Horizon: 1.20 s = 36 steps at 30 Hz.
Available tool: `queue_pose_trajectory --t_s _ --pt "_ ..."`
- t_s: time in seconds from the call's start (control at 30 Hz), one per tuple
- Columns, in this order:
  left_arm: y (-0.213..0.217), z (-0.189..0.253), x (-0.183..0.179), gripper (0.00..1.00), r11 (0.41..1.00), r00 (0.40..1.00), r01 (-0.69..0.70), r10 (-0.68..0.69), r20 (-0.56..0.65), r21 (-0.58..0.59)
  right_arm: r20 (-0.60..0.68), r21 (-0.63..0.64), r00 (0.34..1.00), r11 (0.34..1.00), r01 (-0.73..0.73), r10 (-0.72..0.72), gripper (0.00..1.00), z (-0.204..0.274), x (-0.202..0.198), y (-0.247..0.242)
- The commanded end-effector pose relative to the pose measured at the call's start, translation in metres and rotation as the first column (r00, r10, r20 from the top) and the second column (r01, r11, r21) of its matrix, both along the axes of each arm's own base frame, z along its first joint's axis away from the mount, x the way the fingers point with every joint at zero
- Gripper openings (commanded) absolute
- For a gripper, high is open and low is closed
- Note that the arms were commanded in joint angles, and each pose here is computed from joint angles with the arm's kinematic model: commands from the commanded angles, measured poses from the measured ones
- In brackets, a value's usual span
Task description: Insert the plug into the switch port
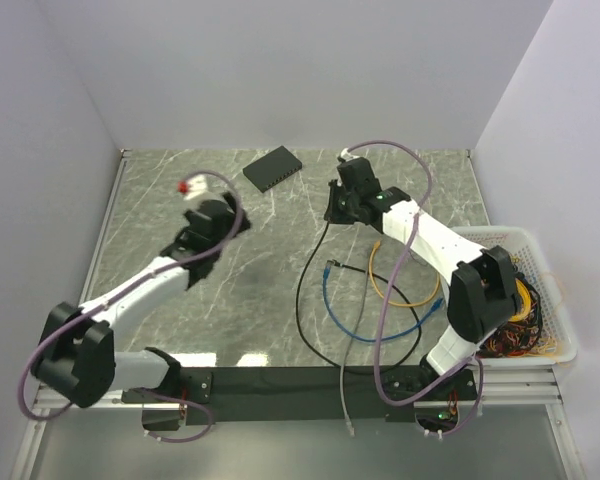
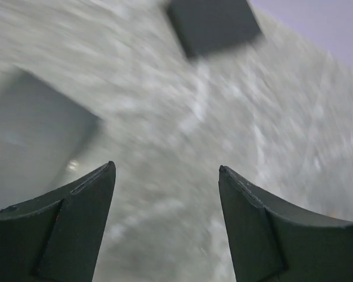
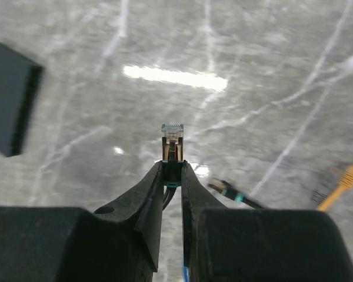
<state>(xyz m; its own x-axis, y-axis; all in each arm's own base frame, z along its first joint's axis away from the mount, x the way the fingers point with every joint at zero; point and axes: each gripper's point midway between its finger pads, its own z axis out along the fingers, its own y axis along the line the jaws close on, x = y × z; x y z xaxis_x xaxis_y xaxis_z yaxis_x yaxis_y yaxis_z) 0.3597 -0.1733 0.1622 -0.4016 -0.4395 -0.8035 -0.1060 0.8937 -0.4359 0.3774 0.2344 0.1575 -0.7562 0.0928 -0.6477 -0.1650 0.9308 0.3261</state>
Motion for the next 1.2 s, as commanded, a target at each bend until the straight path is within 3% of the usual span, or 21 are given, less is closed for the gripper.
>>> queue_pose_trajectory --t_s 0.0,0.2,0.5,0.83,1.07,1.17 --pt "0.077 -0.002 0.008 0.76 0.983 0.983 -0.178 0.179 -0.028 0.046 0.011 -0.12 0.999 0.992 -0.028 0.03 0.0 -0.001 0.002 0.001" --pt "0.16 -0.007 0.02 0.76 0.928 0.927 -0.372 0.373 -0.041 0.034 -0.016 -0.093 0.981 0.976 -0.195 0.195 0.0 -0.002 -0.008 0.047" --pt "0.214 -0.056 0.056 0.8 0.918 0.909 -0.396 0.394 -0.138 0.01 -0.056 -0.12 0.958 0.951 -0.285 0.28 0.0 -0.016 -0.028 0.081" --pt "0.176 -0.09 0.095 0.81 0.984 0.974 -0.145 0.124 -0.192 -0.102 -0.087 -0.099 0.95 0.946 -0.308 0.3 0.0 -0.023 -0.045 0.075" --pt "0.127 -0.113 0.111 0.8 0.975 0.961 0.09 -0.139 -0.24 -0.204 -0.117 -0.117 0.948 0.944 -0.308 0.295 0.0 -0.038 -0.055 0.066" --pt "0.114 -0.111 0.113 0.82 0.983 0.956 0.123 -0.155 -0.25 -0.139 -0.13 -0.119 0.945 0.942 -0.314 0.299 0.0 -0.043 -0.058 0.067"
